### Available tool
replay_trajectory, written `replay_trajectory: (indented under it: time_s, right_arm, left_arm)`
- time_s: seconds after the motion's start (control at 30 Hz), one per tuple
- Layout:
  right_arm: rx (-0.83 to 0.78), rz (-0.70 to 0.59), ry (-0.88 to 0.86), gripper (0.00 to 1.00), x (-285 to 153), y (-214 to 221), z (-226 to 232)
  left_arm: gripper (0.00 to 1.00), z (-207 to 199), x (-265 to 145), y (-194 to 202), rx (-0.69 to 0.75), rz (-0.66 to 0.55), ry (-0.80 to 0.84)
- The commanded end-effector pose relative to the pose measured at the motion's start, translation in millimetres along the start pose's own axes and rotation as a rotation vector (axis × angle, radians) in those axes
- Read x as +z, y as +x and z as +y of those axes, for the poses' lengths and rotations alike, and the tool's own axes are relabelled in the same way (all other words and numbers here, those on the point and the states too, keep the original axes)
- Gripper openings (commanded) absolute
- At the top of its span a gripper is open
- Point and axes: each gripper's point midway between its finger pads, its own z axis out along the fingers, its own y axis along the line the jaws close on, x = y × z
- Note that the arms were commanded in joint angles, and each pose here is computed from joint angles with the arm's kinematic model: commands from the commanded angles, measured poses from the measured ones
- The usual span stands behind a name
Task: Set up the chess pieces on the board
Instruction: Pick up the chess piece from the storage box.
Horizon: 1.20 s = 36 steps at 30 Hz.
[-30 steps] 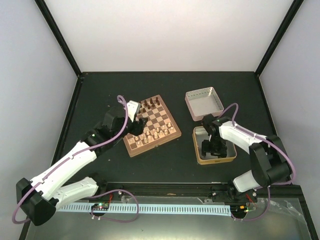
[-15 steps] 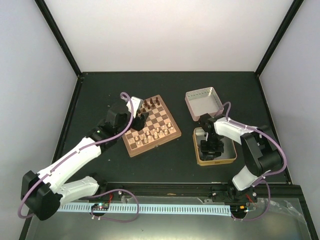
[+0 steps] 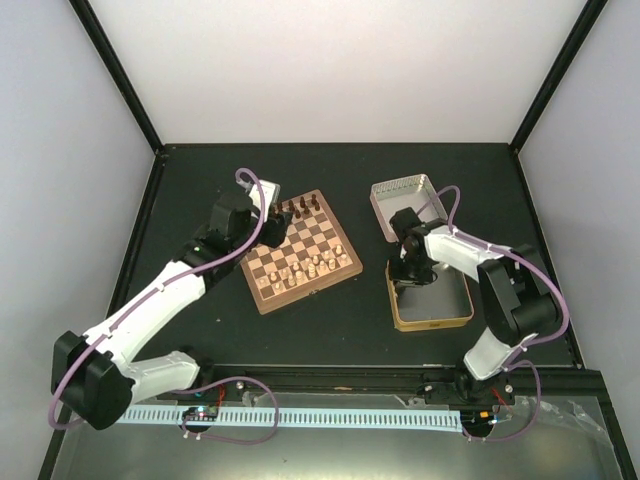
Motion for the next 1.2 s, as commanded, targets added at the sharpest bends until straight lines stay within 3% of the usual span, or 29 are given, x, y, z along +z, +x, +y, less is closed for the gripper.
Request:
replay_trajectory:
  time_s: [0.0,0.3,0.77,0.87,1.03,1.17]
  right_arm:
    - [0.011,0.011,-0.085,0.29,-2.0,7.4,9.9]
    - [-0.004,0.001,-0.221,0.36,-12.2,15.0,28.5]
    - [-0.084,0.118,-0.235,0.27,9.0,38.8,27.0]
    - [-0.072,0.126,-0.178,0.25,13.3,36.7,18.7]
    - [-0.039,0.079,-0.004,0.14,6.2,25.5,-8.1]
    - [-0.031,0.061,-0.010,0.10,-0.3,22.7,-6.9]
  left_arm:
    - [0.56,-4.0,0.3,-18.0,-0.025,-0.028,0.036]
    - [0.55,-9.3,3.9,-15.5,-0.061,-0.001,0.076]
    - [0.54,-12.2,4.4,-14.8,-0.076,0.025,0.091]
    - [0.53,-12.7,5.6,-15.5,-0.072,0.026,0.093]
    - [0.53,-12.1,6.3,-17.2,-0.070,0.025,0.090]
    - [0.53,-12.5,6.9,-16.6,-0.072,0.027,0.093]
